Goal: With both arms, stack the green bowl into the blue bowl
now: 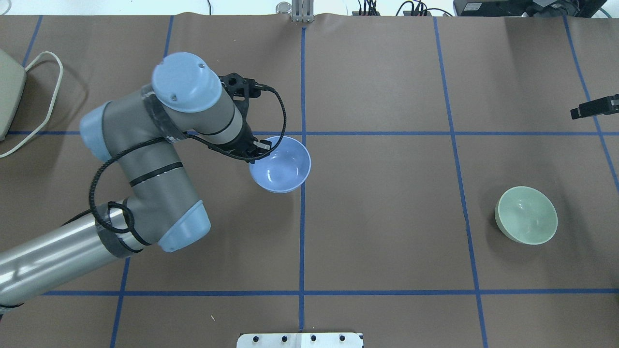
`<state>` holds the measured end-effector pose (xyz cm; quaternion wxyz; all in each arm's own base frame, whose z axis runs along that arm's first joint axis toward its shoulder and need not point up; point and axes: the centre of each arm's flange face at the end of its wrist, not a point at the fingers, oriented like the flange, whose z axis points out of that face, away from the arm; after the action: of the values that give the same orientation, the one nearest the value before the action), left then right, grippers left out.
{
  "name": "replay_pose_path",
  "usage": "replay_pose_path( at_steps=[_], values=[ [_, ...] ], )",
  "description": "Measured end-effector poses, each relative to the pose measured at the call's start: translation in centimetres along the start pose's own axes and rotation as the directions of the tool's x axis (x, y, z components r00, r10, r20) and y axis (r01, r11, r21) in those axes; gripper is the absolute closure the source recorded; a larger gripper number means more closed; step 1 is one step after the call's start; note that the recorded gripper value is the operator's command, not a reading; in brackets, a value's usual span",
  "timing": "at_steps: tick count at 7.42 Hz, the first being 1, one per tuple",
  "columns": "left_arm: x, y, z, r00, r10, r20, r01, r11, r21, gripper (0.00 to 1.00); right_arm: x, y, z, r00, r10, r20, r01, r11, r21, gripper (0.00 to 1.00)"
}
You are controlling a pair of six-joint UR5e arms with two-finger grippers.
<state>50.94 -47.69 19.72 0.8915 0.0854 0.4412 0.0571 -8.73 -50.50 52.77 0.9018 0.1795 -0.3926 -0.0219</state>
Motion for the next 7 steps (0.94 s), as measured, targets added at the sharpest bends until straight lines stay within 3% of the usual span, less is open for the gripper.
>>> replay_pose_path(
  at_steps=[3, 7],
  values=[
    [2.0, 0.7, 3.5, 0.999, 0.030, -0.033, -0.029, 1.000, 0.007, 1.00, 0.0, 0.0, 0.0, 1.000, 0.000, 0.000, 0.000, 1.000, 0.000, 0.00],
    [3.3, 2.2, 5.1, 0.998, 0.052, -0.020, -0.051, 0.998, 0.020, 1.00, 0.0, -0.1, 0.1, 1.000, 0.000, 0.000, 0.000, 1.000, 0.000, 0.00]
  ],
)
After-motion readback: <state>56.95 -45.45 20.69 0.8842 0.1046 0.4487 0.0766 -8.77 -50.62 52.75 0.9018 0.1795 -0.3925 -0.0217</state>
